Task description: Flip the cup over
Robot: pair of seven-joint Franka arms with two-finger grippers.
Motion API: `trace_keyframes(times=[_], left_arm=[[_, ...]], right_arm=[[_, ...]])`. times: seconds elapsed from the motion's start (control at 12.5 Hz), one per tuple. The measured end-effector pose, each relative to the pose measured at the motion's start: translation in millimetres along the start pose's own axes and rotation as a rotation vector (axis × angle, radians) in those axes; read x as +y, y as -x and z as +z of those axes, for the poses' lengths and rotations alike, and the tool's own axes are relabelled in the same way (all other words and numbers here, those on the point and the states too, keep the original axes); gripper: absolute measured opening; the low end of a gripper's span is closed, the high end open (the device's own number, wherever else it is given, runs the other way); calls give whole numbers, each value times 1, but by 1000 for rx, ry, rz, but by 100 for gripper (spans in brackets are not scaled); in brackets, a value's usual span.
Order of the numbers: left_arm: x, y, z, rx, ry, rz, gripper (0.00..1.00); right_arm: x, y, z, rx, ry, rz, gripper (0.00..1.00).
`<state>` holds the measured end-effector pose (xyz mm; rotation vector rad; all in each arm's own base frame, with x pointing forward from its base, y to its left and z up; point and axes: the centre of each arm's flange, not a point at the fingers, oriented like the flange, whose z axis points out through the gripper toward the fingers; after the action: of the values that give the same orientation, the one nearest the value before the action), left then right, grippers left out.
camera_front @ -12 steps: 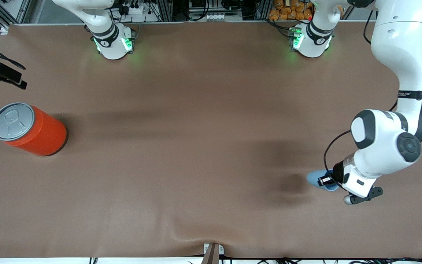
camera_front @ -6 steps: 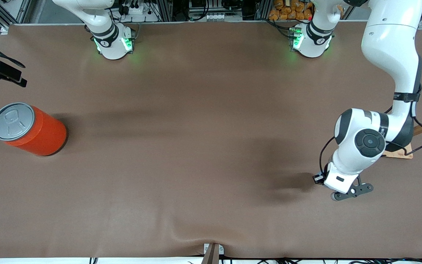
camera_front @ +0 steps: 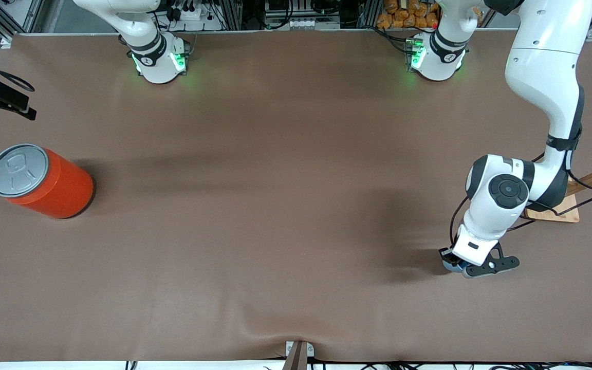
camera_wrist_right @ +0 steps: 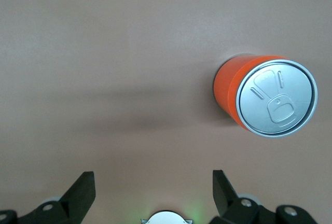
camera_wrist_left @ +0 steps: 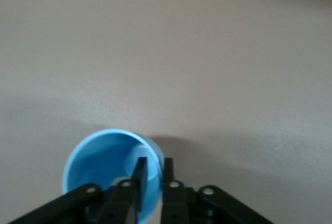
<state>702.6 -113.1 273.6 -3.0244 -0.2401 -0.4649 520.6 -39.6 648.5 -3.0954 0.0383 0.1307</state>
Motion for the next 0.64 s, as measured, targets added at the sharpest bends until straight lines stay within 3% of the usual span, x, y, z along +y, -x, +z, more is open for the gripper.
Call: trace_keyframes(times=[0.24, 0.48, 0.56, 0.64], left_arm=[[0, -9, -20, 29, -4, 7, 58], [-7, -27, -101, 33, -44, -14, 92], [-7, -29, -141, 17, -46, -38, 100], [-10, -27, -181, -13, -39, -72, 100]], right_arm=[[-11, -1, -1, 7, 2, -21, 100], [-20, -1, -5, 18, 5, -39, 100], [-20, 0, -6, 21, 5, -38, 100], [-18, 1, -7, 23, 4, -34, 100]])
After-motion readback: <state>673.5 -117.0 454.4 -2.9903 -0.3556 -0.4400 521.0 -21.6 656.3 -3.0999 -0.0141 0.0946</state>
